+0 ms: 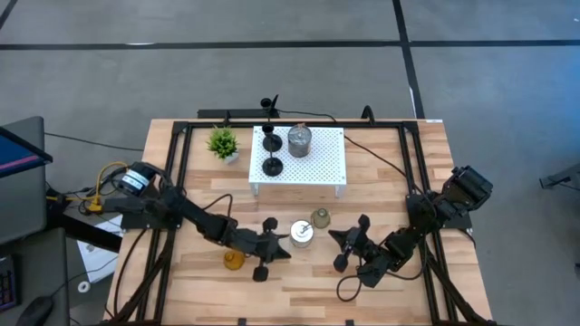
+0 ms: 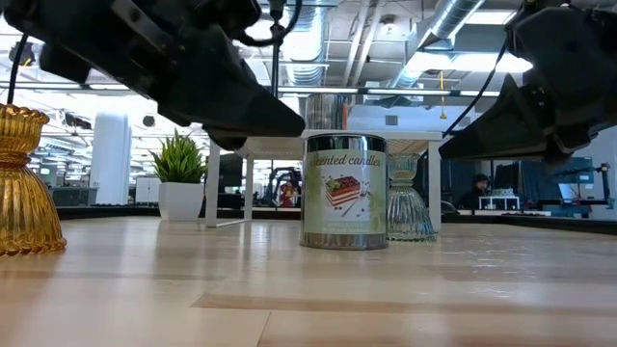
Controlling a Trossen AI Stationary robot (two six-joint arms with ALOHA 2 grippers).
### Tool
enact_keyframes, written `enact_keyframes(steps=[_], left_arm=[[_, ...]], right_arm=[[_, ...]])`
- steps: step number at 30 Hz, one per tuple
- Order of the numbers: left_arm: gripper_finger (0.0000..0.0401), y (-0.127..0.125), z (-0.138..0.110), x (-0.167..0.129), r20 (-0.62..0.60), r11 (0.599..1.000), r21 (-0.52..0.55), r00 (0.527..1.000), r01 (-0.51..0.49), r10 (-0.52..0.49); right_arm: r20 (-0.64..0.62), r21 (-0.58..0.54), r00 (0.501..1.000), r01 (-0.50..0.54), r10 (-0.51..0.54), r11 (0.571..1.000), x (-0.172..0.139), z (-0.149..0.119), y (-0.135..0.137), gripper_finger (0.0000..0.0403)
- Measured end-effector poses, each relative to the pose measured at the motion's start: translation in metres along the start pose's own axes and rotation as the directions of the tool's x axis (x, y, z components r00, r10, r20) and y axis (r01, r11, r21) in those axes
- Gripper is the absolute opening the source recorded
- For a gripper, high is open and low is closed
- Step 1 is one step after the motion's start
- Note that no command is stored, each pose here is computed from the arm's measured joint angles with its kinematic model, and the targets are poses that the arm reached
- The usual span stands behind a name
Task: Pick & Place candle stick holders
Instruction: Align the silver scented candle can with the other silver scented candle on the shelf
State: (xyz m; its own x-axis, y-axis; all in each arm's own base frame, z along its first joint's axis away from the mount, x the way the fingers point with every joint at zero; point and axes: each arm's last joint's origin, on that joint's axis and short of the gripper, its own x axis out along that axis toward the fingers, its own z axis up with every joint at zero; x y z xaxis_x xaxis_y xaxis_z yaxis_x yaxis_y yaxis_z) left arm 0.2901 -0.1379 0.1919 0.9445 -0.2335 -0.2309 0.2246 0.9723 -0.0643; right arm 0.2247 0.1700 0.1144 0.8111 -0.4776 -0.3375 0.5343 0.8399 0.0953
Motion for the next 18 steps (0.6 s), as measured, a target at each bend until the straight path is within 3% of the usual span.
enact_keyframes(steps=[6, 12, 18], left_arm=[[0.0005, 0.002, 0.0, -0.001, 0.014, 0.985, 0.014, 0.985, -0.175, 0.175], [0.0005, -0.001, -0.007, -0.003, -0.044, 0.982, -0.009, 0.981, -0.19, 0.19], [0.0005, 0.0, -0.014, -0.005, -0.087, 0.952, 0.032, 0.948, -0.304, 0.306]], right_arm=[[-0.038, 0.002, 0.999, -0.029, 0.029, 1.0, 0.0, -0.001, 0.001, 0.0001], [-0.039, 0.002, 0.999, -0.029, 0.029, 1.0, 0.0, -0.001, 0.001, 0.0001], [-0.039, -0.02, 0.999, -0.03, 0.029, 0.999, 0.0, -0.001, 0.001, 0.0001]])
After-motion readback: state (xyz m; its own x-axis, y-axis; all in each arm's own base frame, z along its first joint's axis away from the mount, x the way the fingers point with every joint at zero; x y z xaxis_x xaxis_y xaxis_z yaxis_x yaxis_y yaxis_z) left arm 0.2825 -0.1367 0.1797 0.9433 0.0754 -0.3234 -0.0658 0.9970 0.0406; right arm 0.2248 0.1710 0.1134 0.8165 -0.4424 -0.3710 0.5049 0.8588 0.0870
